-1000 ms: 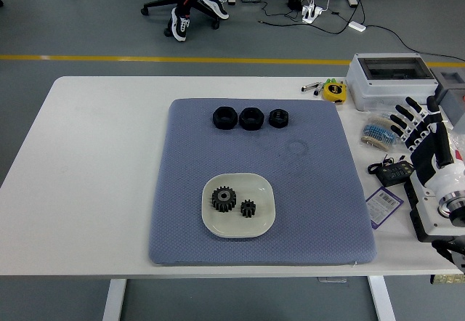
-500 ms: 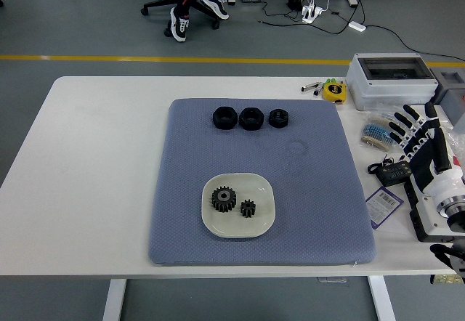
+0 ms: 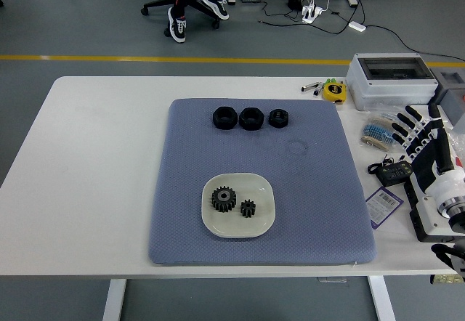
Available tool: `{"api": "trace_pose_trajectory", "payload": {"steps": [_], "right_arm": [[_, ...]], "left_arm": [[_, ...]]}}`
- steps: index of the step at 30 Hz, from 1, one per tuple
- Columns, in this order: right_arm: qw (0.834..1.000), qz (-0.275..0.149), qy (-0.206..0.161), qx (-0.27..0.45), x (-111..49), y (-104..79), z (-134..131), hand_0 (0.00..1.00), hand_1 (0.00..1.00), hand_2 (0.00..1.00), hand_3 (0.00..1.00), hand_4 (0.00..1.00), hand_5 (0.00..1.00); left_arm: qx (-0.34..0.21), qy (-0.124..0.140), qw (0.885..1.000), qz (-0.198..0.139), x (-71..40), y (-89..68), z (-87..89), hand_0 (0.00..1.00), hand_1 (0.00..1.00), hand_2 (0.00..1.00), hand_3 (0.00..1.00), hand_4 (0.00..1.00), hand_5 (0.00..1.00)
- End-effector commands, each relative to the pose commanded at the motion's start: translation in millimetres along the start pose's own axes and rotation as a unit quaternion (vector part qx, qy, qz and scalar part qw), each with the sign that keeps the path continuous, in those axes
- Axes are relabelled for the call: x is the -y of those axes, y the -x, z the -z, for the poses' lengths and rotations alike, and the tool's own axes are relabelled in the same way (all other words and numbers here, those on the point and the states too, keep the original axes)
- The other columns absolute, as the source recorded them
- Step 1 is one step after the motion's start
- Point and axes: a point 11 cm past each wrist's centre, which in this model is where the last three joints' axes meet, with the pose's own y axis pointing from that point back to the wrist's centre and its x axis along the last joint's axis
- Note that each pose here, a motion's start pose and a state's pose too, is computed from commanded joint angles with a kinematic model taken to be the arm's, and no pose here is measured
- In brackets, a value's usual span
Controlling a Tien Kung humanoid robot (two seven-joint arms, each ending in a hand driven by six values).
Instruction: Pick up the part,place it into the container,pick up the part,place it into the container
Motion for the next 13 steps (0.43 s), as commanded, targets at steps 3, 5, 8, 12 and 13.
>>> {"api": "trace_pose_trajectory", "payload": {"steps": [3,5,8,12,13], "right_arm": [[1.000,-0.001,0.000,-0.001,0.3,-0.6,0.8,0.905,0.833,0.876,0.892,0.998,0.907],[1.000,-0.001,0.000,-0.001,0.2,-1.2,0.9,0.905,0.833,0.876,0.892,0.998,0.907],[1.000,-0.001,0.001,-0.002,-0.2,-1.0,-0.3,0.905,0.833,0.876,0.892,0.998,0.907],[1.000,0.002,0.005,-0.004,-0.7,-0.1,-2.8,0.870,0.815,0.876,0.927,0.998,0.901],[1.000,0.002,0.005,-0.004,-0.8,-0.1,-3.0,0.870,0.815,0.876,0.927,0.998,0.901]], "left_arm": [[-0.001,0.001,1.000,0.000,0.0,-0.3,-1.8,0.692,0.656,0.683,0.565,0.647,0.583],[-0.001,0.002,1.000,-0.001,0.0,-0.6,-2.5,0.692,0.656,0.683,0.565,0.647,0.583],[-0.002,0.003,1.000,-0.001,0.0,-0.6,-3.4,0.692,0.656,0.683,0.565,0.647,0.583],[-0.001,0.004,1.000,0.000,-0.1,-0.3,-4.4,0.692,0.656,0.686,0.565,0.648,0.584],[-0.001,0.004,1.000,0.000,-0.1,-0.4,-4.5,0.692,0.656,0.686,0.565,0.648,0.584]]}}
